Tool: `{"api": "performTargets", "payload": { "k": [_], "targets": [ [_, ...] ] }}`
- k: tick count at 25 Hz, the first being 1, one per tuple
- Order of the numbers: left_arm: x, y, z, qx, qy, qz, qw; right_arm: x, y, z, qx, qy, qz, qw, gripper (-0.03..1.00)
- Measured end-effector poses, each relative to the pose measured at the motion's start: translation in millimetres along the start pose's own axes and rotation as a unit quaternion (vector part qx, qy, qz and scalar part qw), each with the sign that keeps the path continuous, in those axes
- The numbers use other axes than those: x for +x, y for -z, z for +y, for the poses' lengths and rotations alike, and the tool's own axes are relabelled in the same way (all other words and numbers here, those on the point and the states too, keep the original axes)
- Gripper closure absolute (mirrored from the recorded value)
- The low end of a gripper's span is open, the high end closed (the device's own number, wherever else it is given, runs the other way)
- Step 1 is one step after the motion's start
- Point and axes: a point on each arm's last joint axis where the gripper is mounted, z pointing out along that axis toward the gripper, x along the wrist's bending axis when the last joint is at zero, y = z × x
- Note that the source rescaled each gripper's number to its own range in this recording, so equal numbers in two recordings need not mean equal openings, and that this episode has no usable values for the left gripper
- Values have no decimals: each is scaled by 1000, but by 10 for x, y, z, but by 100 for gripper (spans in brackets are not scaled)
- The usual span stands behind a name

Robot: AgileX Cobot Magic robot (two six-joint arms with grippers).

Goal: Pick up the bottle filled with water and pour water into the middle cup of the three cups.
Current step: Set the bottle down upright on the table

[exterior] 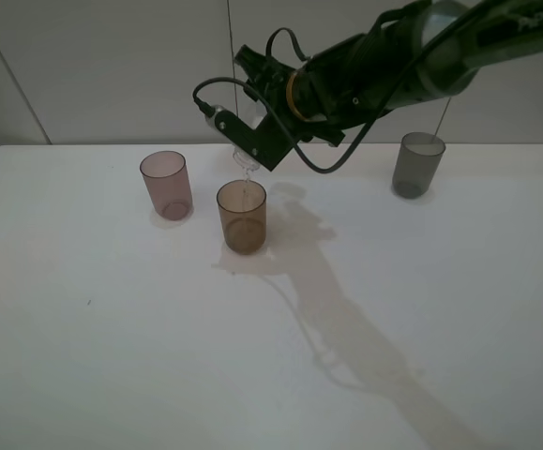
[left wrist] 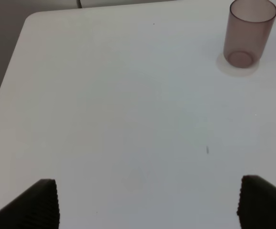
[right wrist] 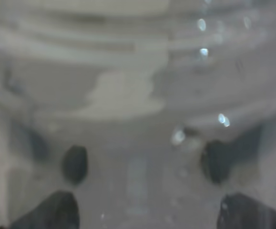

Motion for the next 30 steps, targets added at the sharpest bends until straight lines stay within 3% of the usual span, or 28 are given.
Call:
{"api": "performTargets", "payload": {
  "k": [30],
  "targets": [
    [0,0,0,0,0,0,1000,-35,15,49,-5,14,-5,1000,97]
  ]
}}
